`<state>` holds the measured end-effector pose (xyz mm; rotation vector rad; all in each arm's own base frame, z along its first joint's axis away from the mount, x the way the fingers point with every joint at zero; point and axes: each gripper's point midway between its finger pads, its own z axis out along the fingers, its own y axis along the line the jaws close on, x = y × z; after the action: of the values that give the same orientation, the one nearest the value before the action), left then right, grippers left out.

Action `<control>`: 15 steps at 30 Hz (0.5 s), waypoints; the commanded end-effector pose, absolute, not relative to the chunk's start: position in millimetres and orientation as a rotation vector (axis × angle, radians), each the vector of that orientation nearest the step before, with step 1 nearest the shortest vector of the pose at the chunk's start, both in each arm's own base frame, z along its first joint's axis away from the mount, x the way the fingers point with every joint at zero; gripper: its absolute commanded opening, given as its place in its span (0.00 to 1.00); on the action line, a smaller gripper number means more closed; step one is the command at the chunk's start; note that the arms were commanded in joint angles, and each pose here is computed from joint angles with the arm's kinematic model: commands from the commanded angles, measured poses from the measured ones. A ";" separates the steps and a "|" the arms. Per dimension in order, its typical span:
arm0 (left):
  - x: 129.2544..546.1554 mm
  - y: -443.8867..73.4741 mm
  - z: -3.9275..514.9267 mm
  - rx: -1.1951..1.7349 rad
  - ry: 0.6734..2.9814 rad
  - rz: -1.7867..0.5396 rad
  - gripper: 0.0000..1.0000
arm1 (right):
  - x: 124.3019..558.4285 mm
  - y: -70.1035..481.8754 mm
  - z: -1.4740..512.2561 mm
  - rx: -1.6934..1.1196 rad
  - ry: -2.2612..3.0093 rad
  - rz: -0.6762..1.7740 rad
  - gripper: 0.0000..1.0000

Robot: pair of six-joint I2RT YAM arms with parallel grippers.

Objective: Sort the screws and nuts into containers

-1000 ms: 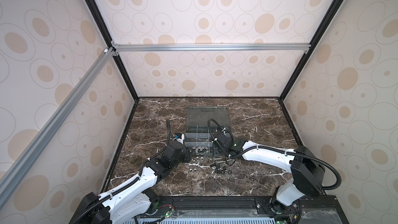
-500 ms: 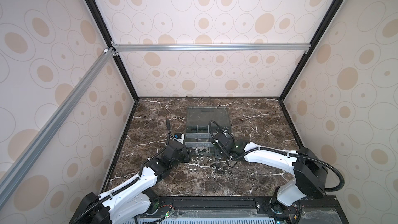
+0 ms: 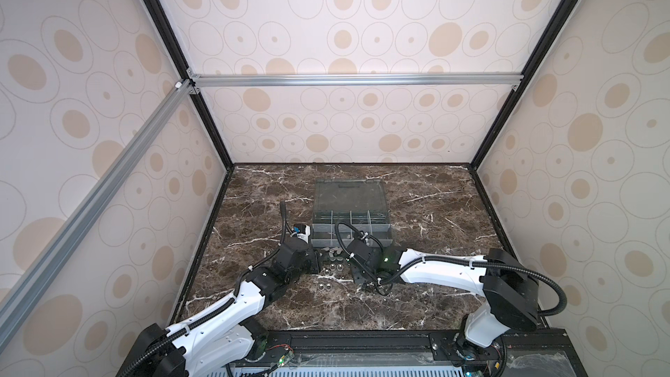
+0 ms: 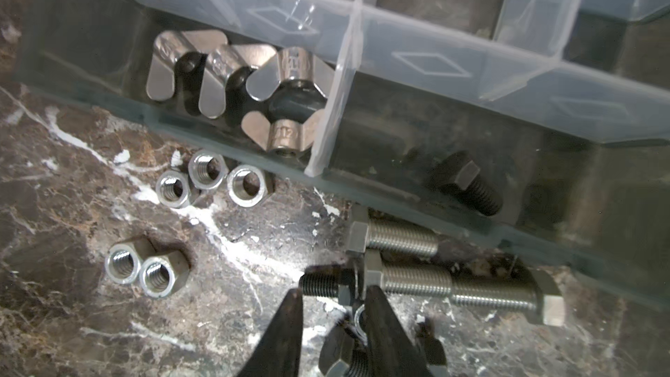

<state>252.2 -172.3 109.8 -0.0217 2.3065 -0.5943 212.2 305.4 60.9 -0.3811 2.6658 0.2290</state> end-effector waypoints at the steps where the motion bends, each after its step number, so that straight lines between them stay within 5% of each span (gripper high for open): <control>1: 254.7 -171.2 115.2 -0.052 2.290 -0.612 0.42 | 205.1 314.4 56.7 -0.397 2.695 0.228 0.33; 15: 252.3 -168.7 114.5 -0.059 2.286 -0.613 0.43 | 208.0 304.0 44.9 -0.414 2.700 0.080 0.33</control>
<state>250.5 -171.7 111.6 -0.0314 2.2985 -0.6086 207.0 310.8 47.0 -0.4250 2.6976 0.1598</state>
